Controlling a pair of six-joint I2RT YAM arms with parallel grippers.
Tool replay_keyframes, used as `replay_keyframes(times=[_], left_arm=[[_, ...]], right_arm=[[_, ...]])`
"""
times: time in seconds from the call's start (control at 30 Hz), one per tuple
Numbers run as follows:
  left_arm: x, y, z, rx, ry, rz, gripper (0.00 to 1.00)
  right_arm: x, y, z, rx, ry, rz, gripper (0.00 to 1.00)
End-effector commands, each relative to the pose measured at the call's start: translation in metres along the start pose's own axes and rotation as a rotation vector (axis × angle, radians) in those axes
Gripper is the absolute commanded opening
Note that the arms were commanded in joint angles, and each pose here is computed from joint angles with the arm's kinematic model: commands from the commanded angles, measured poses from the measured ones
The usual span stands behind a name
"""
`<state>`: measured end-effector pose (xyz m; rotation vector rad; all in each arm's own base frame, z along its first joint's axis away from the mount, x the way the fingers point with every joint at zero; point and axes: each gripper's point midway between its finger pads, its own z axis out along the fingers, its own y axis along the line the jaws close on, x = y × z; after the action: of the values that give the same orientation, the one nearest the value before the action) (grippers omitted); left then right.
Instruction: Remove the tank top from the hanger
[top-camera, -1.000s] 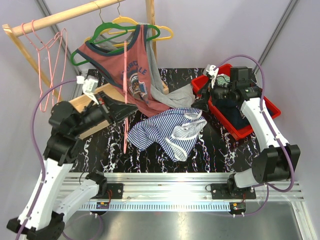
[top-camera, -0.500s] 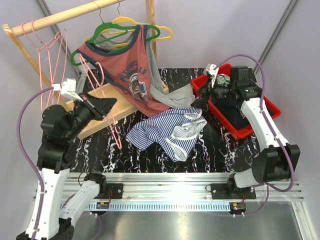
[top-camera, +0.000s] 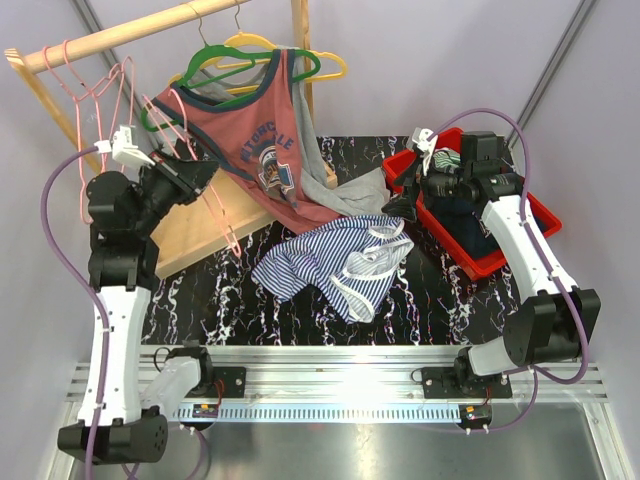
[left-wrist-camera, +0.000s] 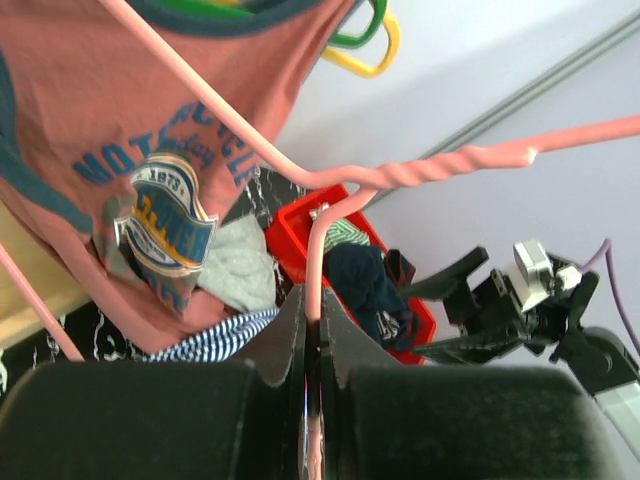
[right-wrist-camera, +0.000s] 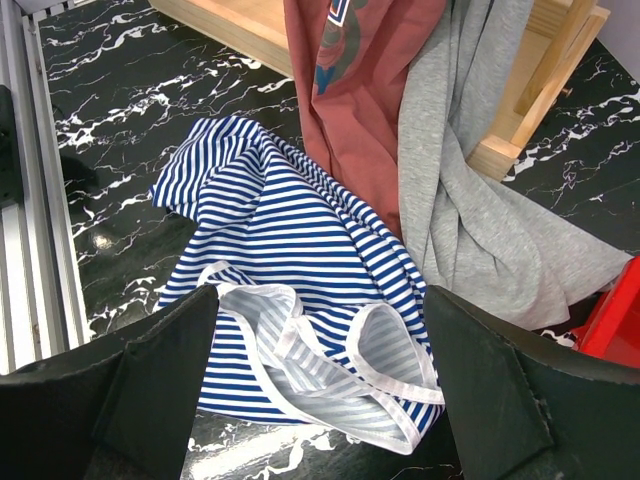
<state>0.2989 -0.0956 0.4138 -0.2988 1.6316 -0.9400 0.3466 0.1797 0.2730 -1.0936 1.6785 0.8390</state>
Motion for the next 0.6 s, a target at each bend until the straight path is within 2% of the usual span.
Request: replay_keyframes(times=[0.0,0.4,0.57], left_arm=[[-0.024,-0.022,0.002,0.127,-0.065,0.024,0.00],[-0.055,0.004,0.037,0.193,-0.096,-0.023,0.00],[-0.076,0.000,0.042,0.235,-0.128,-0.022,0.00]], right_arm=[[-0.016,0.000,-0.006,0.015,-0.031,-0.072,0.91],[-0.016,-0.003,-0.007,0.026,-0.025,-0.092,0.91],[-0.015,-0.003,-0.008,0.032,-0.019,-0.094,0.91]])
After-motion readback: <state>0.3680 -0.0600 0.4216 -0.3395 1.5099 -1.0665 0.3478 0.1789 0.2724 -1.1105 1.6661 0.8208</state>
